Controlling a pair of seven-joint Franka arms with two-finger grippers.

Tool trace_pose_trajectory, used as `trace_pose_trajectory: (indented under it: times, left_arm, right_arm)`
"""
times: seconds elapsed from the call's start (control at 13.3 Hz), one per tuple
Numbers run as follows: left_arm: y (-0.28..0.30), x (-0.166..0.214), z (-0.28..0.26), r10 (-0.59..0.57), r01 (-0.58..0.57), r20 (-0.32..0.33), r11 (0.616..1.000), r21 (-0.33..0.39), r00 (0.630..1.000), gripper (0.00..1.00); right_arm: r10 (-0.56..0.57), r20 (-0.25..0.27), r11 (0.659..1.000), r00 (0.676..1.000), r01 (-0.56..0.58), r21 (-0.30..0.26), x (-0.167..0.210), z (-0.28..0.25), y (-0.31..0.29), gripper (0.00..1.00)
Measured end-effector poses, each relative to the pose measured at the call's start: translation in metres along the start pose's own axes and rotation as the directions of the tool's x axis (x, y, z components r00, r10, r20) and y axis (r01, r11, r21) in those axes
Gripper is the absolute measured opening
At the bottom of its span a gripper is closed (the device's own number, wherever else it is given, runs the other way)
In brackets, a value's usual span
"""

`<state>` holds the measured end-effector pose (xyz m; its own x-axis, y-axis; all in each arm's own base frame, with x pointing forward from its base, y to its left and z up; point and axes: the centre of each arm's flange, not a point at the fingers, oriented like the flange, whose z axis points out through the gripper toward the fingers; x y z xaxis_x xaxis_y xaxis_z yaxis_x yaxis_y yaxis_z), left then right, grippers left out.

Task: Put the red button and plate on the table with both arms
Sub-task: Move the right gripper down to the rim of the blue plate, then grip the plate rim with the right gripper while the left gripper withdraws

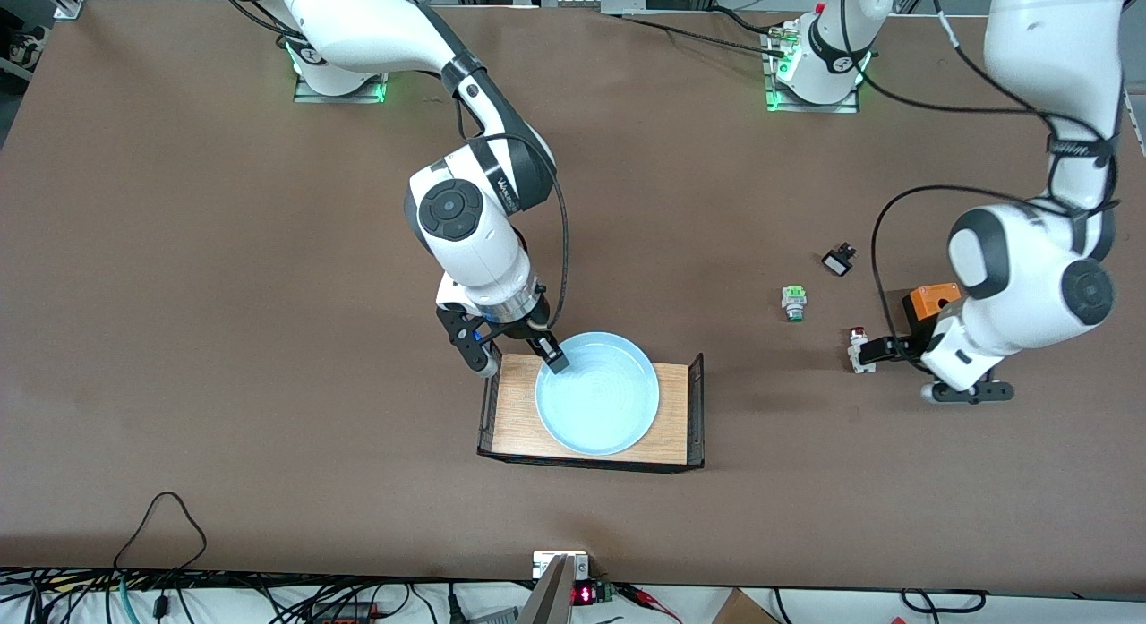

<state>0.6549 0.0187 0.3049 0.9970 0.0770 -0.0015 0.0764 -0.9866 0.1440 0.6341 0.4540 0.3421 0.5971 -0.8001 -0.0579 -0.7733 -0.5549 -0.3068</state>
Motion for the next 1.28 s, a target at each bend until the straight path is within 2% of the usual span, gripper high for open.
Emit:
trace_pose_trajectory:
  times: [0.15, 0.23, 0.3, 0.38, 0.45, 0.83, 0.98, 1.13, 1.28]
  left_arm:
    - [0.006, -0.005, -0.043, -0.010, 0.011, -0.017, 0.999, 0.046, 1.000, 1.00]
    - [0.010, -0.009, -0.063, -0.032, 0.034, -0.025, 0.996, 0.079, 0.999, 1.00]
    - [0.016, -0.013, -0.083, -0.059, 0.062, -0.040, 0.993, 0.100, 0.997, 1.00]
    - [0.022, -0.018, -0.101, -0.070, 0.076, -0.052, 0.991, 0.111, 0.996, 1.00]
    - [0.027, -0.023, -0.118, -0.071, 0.078, -0.064, 0.990, 0.115, 0.995, 1.00]
    - [0.044, -0.059, -0.207, -0.054, 0.064, -0.097, 0.994, 0.093, 0.994, 1.00]
    - [0.046, -0.070, -0.231, -0.053, 0.062, -0.099, 0.994, 0.086, 0.994, 1.00]
    - [0.049, -0.073, -0.251, -0.051, 0.060, -0.102, 0.995, 0.084, 0.993, 1.00]
    - [0.051, -0.076, -0.276, -0.038, 0.050, -0.096, 0.991, 0.127, 0.995, 1.00]
  right_arm:
    - [0.000, 0.000, 1.000, 1.000, 0.000, 0.000, 0.000, 0.000, 0.000, 0.35]
    - [0.000, 0.000, 1.000, 1.000, 0.000, 0.000, 0.000, 0.000, 0.000, 0.35]
    - [0.000, 0.000, 1.000, 1.000, 0.000, 0.000, 0.000, 0.000, 0.000, 0.27]
    - [0.000, 0.000, 1.000, 1.000, 0.000, 0.000, 0.000, 0.000, 0.000, 0.27]
    - [0.000, 0.000, 1.000, 1.000, 0.000, 0.000, 0.000, 0.000, 0.000, 0.20]
    - [-0.006, 0.002, 1.000, 1.000, 0.006, 0.004, -0.005, -0.001, -0.001, 0.10]
    - [-0.012, 0.006, 1.000, 1.000, 0.012, 0.014, -0.011, -0.008, -0.003, 0.03]
    - [-0.018, 0.015, 1.000, 1.000, 0.018, 0.018, -0.017, -0.026, -0.008, 0.02]
    - [-0.022, 0.026, 1.000, 0.999, 0.021, 0.012, -0.020, -0.053, -0.011, 0.02]
